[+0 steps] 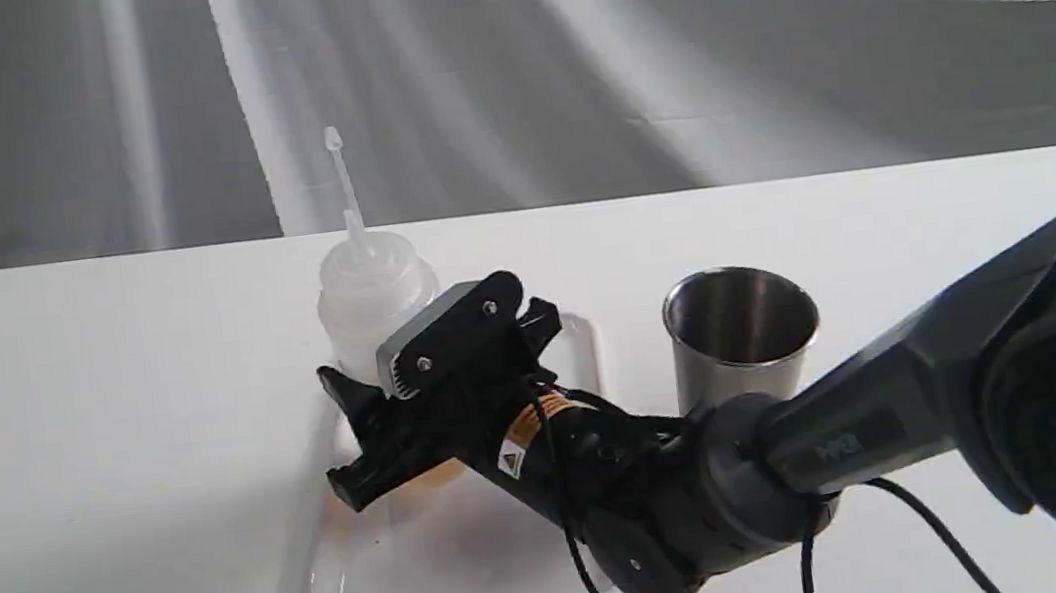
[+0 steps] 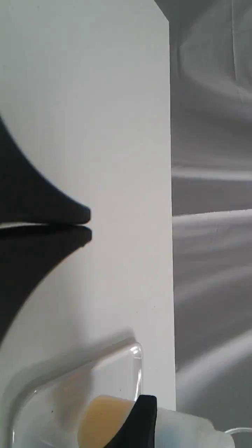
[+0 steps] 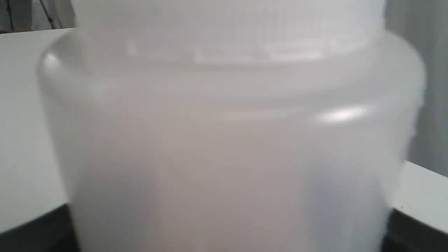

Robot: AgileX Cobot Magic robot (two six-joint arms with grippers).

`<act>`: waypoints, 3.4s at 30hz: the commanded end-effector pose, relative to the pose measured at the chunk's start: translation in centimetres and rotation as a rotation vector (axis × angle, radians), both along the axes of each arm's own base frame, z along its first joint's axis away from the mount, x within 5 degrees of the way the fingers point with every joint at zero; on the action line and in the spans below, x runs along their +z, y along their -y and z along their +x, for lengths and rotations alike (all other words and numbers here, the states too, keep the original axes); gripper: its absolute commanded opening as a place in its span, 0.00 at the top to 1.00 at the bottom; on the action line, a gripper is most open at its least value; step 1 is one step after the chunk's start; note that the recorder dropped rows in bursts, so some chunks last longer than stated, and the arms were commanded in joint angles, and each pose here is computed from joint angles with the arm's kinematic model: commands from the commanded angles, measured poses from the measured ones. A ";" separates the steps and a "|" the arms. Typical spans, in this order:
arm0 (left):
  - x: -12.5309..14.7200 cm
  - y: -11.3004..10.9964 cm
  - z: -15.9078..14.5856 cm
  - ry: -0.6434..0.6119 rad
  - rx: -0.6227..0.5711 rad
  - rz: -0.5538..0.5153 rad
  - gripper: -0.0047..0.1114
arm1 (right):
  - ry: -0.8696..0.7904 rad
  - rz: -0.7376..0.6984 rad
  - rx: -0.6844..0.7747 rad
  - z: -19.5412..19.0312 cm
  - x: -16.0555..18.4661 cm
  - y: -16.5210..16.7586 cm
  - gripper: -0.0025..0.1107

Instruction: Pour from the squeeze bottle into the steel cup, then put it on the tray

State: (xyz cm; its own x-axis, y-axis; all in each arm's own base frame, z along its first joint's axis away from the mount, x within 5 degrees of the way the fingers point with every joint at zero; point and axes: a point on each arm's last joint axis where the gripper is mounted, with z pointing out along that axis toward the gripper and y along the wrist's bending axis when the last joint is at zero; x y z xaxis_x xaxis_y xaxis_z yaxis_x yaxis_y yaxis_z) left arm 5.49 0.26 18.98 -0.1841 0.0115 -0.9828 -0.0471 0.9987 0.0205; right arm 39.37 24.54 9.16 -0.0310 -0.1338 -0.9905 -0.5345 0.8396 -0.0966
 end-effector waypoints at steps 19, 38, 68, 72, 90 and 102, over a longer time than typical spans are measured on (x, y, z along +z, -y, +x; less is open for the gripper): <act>-0.1 0.0 0.0 0.006 -0.008 -0.001 0.96 | -0.046 0.117 -0.097 0.7 -0.8 1.0 0.98; -0.1 0.0 0.0 0.006 -0.007 -0.004 0.96 | -0.052 0.105 -0.081 0.6 -1.2 0.9 0.85; -0.1 0.0 0.0 0.006 -0.008 -0.001 0.96 | -0.085 0.155 -0.069 0.2 0.2 0.9 0.05; -0.1 0.0 0.0 0.006 -0.008 -0.001 0.96 | -0.083 0.129 -0.068 -0.7 0.6 1.4 0.05; -0.1 0.0 0.0 0.006 -0.008 -0.001 0.96 | -0.036 0.056 -0.058 -4.4 5.7 3.7 0.05; -0.1 0.0 0.0 0.006 -0.008 -0.003 0.96 | -0.017 0.072 -0.055 -7.5 10.4 5.6 0.05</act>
State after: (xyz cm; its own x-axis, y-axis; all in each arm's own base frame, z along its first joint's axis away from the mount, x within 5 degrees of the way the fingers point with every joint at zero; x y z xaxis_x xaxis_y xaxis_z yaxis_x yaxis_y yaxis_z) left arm 5.49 0.26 18.98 -0.1841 0.0115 -0.9828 -0.0471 0.9987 0.0205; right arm 32.18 19.36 18.93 -0.0683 -0.0517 -0.9963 -0.4835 0.8753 -0.0123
